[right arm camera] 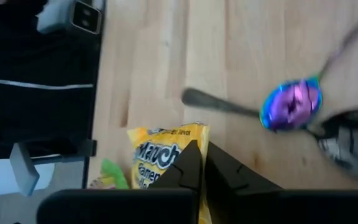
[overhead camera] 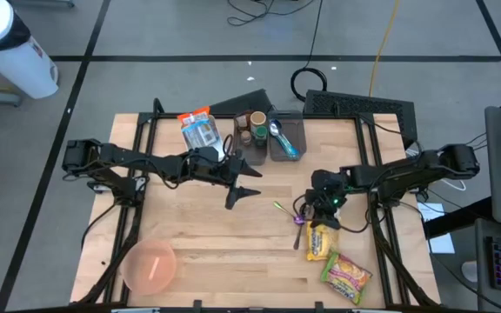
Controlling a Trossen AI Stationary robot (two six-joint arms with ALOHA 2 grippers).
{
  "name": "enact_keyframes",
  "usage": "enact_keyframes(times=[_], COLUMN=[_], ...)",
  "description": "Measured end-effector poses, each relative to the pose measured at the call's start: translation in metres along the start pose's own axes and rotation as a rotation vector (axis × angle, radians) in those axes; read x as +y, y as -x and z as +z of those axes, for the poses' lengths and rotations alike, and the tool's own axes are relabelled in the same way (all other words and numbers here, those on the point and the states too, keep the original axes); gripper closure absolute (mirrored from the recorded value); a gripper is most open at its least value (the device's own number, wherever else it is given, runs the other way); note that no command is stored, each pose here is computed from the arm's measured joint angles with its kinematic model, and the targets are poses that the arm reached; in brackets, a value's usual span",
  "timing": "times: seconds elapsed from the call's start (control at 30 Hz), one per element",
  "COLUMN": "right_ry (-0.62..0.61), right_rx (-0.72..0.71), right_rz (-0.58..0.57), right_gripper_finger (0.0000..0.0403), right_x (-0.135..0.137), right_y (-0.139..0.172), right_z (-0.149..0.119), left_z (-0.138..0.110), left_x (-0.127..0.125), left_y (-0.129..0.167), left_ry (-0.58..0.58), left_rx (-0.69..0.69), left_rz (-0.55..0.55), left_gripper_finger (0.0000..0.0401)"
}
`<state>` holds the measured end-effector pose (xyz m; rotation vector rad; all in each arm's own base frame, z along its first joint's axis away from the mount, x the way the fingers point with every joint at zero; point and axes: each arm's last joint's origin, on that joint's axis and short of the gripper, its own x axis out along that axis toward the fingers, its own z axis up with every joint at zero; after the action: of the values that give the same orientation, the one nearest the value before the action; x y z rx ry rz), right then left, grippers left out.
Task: Pick & Place Food Item
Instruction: Put the yellow noodle pack into the white bin
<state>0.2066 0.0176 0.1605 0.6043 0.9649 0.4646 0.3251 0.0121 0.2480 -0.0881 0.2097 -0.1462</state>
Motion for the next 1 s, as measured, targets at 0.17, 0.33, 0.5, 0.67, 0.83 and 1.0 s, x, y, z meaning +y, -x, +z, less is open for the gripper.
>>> enact_keyframes(times=[0.17, 0.33, 0.5, 0.67, 0.83, 1.0], right_ry=[0.069, 0.13, 0.201, 0.26, 0.306, 0.353], right_rx=[-0.066, -0.125, -0.206, -0.275, -0.344, -0.433], right_rz=[0.022, 0.038, 0.023, 0.007, -0.041, -0.079], right_gripper_finger=[0.0402, 0.0402, 0.0403, 0.0403, 0.0403, 0.0403], right_x=[0.014, 0.03, 0.042, 0.047, 0.046, 0.043], right_y=[0.011, 0.025, 0.04, 0.054, 0.065, 0.073], right_z=[0.014, 0.027, 0.041, 0.052, 0.062, 0.07], left_z=[0.0, -0.002, -0.003, -0.005, -0.009, -0.012], left_x=[0.0, 0.0, -0.001, -0.004, -0.004, -0.005], left_y=[0.0, 0.0, 0.0, -0.001, -0.001, -0.001], left_ry=[0.001, 0.004, 0.004, -0.006, -0.006, -0.025], left_rx=[0.004, 0.022, 0.027, 0.05, 0.082, 0.118], left_rz=[0.0, 0.002, -0.002, -0.003, 0.07, 0.108], left_gripper_finger=[0.0128, 0.0127, 0.0128, 0.0128, 0.0127, 0.0128])
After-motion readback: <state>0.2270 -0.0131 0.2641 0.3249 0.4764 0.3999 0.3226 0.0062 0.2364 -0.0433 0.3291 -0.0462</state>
